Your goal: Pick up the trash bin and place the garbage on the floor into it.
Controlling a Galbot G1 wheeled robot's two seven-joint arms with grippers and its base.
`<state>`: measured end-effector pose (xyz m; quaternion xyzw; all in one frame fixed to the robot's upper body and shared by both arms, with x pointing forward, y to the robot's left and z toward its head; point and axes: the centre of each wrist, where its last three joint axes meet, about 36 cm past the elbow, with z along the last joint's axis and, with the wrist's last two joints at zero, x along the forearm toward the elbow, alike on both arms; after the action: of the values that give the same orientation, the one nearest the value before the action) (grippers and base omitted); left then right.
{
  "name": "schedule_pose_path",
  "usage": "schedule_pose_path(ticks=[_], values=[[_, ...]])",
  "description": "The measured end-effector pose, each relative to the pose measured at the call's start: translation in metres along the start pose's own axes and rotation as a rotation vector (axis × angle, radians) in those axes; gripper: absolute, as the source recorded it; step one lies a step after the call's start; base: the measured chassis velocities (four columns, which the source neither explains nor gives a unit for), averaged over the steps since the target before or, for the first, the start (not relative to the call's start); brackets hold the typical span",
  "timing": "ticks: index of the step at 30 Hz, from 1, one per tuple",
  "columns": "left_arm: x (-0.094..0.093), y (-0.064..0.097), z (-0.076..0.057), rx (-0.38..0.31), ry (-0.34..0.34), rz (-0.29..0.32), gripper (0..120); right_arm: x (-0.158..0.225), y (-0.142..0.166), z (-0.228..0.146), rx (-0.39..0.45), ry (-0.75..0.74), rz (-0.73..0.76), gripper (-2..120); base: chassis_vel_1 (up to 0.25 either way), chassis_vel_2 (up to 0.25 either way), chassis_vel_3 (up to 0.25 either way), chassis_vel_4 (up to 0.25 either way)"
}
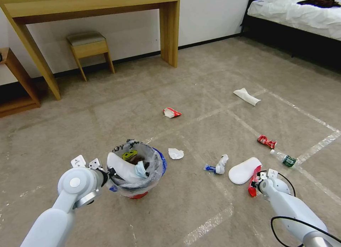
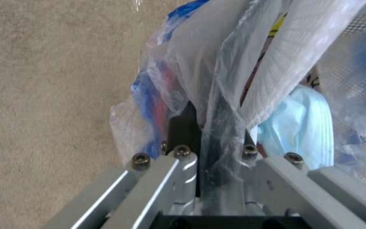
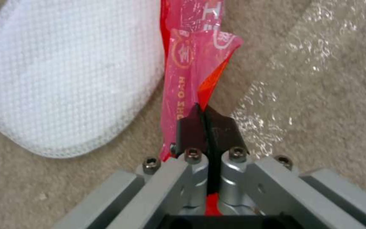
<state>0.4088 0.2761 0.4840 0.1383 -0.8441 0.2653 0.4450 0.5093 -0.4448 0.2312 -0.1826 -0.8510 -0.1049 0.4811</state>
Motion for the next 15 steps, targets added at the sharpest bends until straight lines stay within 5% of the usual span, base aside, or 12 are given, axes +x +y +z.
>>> schedule_pose_path(ticks=[7,15], values=[[0.002,0.000,0.001,-0.003,-0.002,0.001,4,0.001,0.000,-0.003,-0.017,-0.023,-0.008,0,0.000,0.000,0.000,0.000],[0.008,0.001,0.001,-0.007,-0.007,0.000,4,0.042,-0.019,-0.035,-0.132,-0.133,-0.076,0,0.000,0.000,0.000,0.000]])
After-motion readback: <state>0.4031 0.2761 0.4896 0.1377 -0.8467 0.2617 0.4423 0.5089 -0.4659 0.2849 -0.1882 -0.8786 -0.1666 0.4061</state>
